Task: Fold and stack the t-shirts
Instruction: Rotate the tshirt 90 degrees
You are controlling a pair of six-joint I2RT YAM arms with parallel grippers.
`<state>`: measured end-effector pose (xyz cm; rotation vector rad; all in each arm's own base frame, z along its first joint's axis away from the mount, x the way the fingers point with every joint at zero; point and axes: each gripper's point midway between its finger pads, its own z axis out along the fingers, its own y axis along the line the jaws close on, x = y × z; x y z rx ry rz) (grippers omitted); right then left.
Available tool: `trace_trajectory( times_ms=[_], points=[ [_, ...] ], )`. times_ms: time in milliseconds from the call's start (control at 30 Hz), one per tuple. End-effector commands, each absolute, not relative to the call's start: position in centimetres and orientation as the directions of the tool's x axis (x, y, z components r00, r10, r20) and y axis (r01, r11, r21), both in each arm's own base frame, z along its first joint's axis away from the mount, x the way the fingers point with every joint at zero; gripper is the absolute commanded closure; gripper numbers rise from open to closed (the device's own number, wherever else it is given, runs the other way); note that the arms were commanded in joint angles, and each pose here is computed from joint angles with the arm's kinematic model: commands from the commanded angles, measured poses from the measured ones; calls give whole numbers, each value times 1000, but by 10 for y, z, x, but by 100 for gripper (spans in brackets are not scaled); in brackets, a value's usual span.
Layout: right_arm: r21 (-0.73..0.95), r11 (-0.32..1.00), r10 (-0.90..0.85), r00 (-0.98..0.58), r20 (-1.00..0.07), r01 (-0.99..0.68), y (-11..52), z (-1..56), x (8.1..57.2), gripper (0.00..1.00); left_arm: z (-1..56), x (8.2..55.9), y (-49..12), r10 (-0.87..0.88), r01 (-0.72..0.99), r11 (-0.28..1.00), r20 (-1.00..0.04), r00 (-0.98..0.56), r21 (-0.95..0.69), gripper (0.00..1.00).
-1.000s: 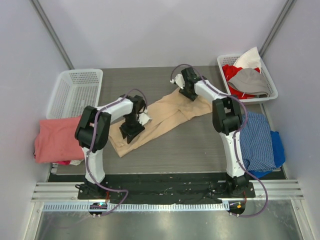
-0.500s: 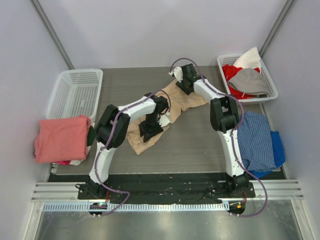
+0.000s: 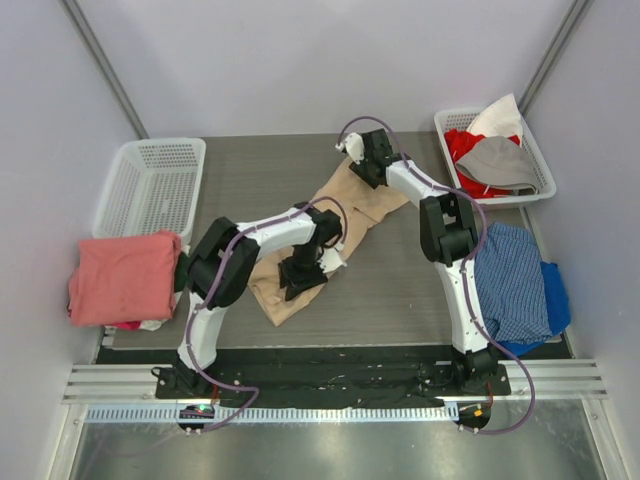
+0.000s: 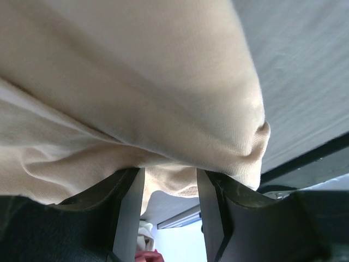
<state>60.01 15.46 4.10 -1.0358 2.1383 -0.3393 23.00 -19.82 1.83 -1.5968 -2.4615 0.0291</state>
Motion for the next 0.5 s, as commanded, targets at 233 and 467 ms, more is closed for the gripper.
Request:
trace_trajectory(
  times_ms=[233,467],
  points=[
    [-493,628,-773,-411,-483,-603,168,11,601,48,29,193,-259,955,929,295,91,-281,-223,53],
    [-508,613,-782,-372,-501,-605,184,13,607,48,36,185,-285,968,941,252,74,-242,-227,52]
  ],
)
